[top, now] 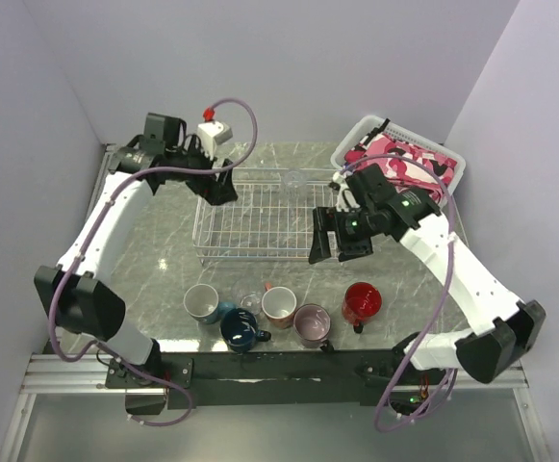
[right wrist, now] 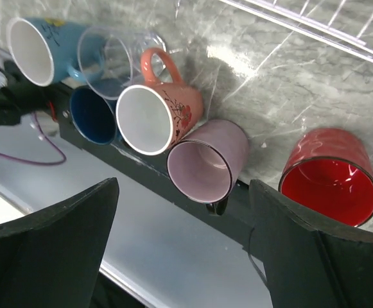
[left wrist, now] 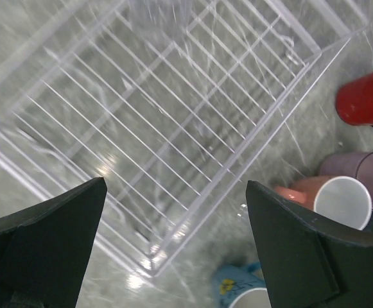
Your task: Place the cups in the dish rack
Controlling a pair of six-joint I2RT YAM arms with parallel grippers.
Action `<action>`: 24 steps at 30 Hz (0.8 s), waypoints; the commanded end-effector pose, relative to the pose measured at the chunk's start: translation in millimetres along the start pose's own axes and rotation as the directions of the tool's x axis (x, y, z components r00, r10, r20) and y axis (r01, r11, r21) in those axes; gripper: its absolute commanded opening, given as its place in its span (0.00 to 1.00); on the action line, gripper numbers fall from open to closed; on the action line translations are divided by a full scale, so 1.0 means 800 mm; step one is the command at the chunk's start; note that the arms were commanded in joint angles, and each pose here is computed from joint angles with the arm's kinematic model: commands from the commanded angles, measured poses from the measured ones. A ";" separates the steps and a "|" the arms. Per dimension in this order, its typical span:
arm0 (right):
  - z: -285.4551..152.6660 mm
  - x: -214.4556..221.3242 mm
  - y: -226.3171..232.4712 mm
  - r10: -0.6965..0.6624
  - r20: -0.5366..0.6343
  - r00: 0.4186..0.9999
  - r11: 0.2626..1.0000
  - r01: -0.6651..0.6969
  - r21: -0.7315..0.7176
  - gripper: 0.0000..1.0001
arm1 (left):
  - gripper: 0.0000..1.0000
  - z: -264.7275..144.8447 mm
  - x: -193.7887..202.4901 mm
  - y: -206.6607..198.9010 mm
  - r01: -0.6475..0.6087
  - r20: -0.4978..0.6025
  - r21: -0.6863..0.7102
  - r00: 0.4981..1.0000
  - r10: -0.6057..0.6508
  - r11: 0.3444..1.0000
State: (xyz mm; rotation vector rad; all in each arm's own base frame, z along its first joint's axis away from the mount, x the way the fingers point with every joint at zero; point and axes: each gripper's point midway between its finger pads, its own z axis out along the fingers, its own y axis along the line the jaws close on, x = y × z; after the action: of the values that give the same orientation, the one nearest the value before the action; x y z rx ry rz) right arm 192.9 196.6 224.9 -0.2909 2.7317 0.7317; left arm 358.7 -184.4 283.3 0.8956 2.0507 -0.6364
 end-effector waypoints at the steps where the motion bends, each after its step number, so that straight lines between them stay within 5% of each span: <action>1: 0.013 -0.013 0.013 -0.080 -0.049 0.996 0.997 0.079 -0.013 0.89 | 0.97 0.019 0.020 -0.005 0.121 -0.010 0.057 0.993 -0.120 0.991; 8: 0.066 -0.036 0.029 -0.145 -0.132 0.981 0.989 0.149 0.020 0.85 | 0.98 0.028 0.012 0.009 0.157 0.031 0.039 0.987 -0.158 0.987; 24: 0.122 0.041 0.011 -0.317 -0.281 0.906 0.910 0.374 0.181 0.80 | 0.98 0.017 -0.010 0.065 0.158 0.103 0.002 0.982 -0.157 0.987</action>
State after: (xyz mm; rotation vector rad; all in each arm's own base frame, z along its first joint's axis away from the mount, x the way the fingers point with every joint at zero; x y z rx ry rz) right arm 186.0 262.9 143.3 -0.8151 2.8866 0.3949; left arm 402.8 -159.3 250.5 0.6544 2.1343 -0.7258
